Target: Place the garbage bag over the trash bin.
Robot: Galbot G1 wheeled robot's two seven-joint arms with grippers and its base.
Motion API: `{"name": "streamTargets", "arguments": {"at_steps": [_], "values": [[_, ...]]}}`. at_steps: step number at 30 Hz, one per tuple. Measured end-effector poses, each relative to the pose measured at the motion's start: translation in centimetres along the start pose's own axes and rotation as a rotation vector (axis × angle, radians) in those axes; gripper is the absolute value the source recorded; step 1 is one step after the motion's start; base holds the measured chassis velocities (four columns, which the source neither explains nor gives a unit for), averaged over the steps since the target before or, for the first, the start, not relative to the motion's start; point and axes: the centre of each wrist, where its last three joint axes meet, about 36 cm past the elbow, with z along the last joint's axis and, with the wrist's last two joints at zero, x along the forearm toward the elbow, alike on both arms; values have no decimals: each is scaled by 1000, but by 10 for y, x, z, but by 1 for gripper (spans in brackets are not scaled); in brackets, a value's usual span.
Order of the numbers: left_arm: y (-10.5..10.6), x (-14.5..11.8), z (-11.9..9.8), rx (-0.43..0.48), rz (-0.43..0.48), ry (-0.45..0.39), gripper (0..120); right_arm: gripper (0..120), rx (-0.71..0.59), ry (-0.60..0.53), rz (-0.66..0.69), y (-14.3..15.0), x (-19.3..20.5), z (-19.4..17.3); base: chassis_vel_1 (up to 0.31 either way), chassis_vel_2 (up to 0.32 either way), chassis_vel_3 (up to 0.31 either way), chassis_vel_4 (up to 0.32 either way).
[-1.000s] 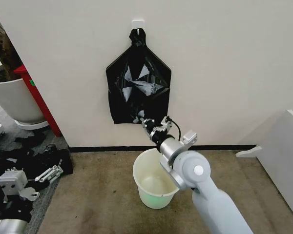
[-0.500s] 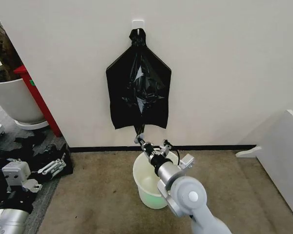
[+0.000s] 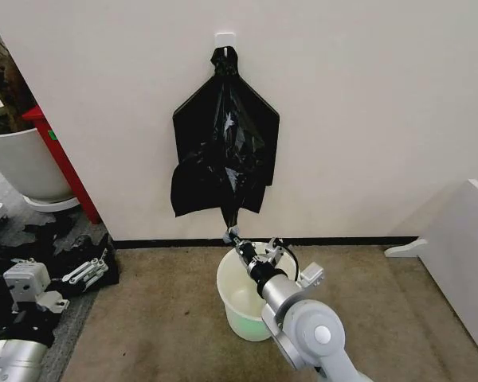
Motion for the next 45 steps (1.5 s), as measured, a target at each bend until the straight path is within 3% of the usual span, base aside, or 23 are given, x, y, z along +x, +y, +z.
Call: {"name": "streamTargets", "arguments": {"at_steps": [21, 33, 45], "values": [[-4, 3, 4, 20, -5, 4, 100, 0, -11, -8, 10, -6, 12, 9, 0, 0, 0, 0], [-3, 2, 3, 12, 8, 7, 100, 0, 144, -60, -177, 34, 22, -30, 0, 0, 0, 0], [1, -16, -8, -9, 84, -1, 100, 0, 193, -38, -139, 22, 8, -38, 0, 0, 0, 0]]}}
